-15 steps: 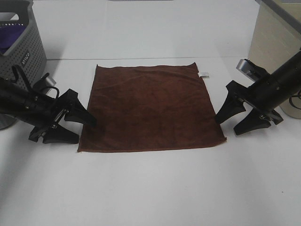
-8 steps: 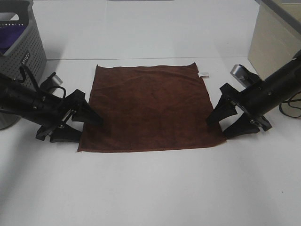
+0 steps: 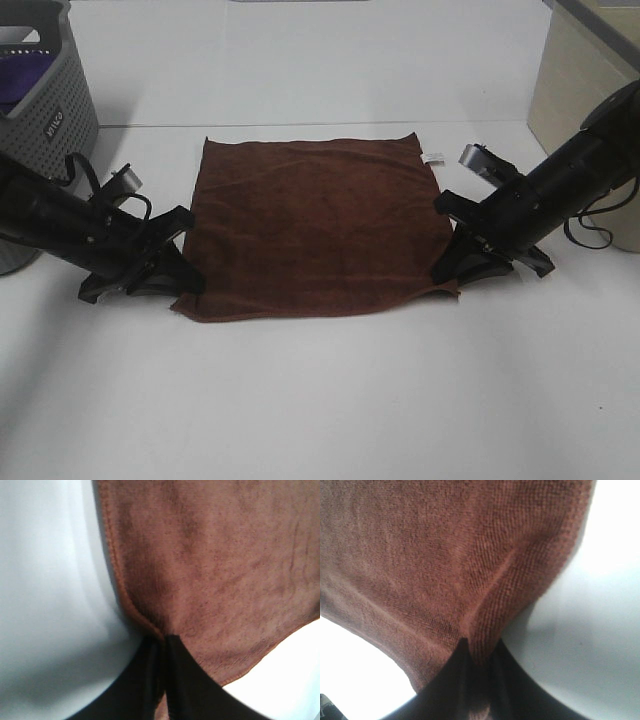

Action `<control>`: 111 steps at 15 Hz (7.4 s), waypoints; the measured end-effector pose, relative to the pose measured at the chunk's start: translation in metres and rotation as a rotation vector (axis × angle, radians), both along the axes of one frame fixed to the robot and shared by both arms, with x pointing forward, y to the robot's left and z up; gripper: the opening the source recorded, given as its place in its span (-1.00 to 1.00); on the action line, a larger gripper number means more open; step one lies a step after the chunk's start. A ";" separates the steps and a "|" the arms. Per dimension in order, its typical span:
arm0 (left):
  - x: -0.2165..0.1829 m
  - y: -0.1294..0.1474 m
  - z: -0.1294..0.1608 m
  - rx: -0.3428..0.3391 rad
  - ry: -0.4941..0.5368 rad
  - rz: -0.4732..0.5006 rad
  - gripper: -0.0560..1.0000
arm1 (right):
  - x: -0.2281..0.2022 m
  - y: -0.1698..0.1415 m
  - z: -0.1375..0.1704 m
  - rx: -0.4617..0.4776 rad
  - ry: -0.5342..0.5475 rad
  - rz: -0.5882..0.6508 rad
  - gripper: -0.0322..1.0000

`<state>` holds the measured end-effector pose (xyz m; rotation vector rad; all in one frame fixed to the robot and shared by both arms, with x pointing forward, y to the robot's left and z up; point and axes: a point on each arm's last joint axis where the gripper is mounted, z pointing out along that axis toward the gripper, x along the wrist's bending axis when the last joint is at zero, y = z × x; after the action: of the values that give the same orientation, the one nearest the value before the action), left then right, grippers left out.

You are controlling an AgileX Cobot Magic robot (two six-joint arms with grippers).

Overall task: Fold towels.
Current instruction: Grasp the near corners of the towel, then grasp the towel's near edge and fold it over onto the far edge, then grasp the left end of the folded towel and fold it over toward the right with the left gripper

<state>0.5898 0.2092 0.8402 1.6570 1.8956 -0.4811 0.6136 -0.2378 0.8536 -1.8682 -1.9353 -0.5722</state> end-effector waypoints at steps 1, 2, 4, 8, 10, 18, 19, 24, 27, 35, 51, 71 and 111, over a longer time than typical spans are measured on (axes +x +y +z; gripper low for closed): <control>0.000 0.000 0.000 0.001 -0.003 -0.002 -0.86 | 0.000 0.000 0.000 -0.001 0.003 -0.005 -0.80; 0.000 0.000 0.000 0.001 -0.004 -0.001 -0.87 | 0.000 0.000 0.000 -0.001 0.003 -0.005 -0.87; 0.000 0.000 0.000 -0.001 -0.003 -0.005 -0.87 | 0.000 0.000 0.000 0.000 0.006 -0.002 -0.90; -0.013 -0.002 0.000 -0.017 0.103 -0.099 -0.87 | -0.010 -0.002 0.009 -0.021 0.088 0.042 -0.90; -0.025 0.001 0.005 0.013 0.150 -0.129 -0.88 | -0.016 -0.004 0.018 -0.050 0.134 0.036 -0.90; -0.053 0.009 0.025 0.121 0.239 -0.147 -0.88 | -0.063 -0.005 0.029 -0.065 0.223 -0.011 -0.90; -0.050 0.008 0.029 0.108 0.237 -0.153 -0.88 | -0.059 -0.005 0.032 -0.071 0.207 -0.003 -0.90; -0.001 0.003 0.073 0.107 0.049 -0.109 -0.88 | 0.004 -0.006 0.083 -0.099 -0.025 0.007 -0.90; 0.031 0.003 0.097 0.127 -0.103 -0.049 -0.88 | 0.041 -0.004 0.102 -0.097 -0.119 0.005 -0.90; 0.113 -0.002 0.081 0.153 -0.270 0.005 -0.88 | 0.122 -0.003 0.074 -0.113 -0.247 -0.025 -0.90; 0.123 -0.002 0.060 0.159 -0.259 0.026 0.70 | 0.131 -0.011 0.073 -0.173 -0.323 -0.060 0.72; 0.127 -0.032 0.019 0.007 -0.126 0.097 0.38 | 0.116 -0.020 0.097 -0.287 -0.248 -0.001 0.74; 0.119 -0.195 0.092 0.017 -0.333 0.002 -0.45 | 0.113 -0.019 0.096 -0.284 -0.221 0.001 0.74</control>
<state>0.7085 0.0140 0.9324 1.6302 1.6595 -0.1735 0.7269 -0.2571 0.9500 -2.0469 -2.2612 -0.5466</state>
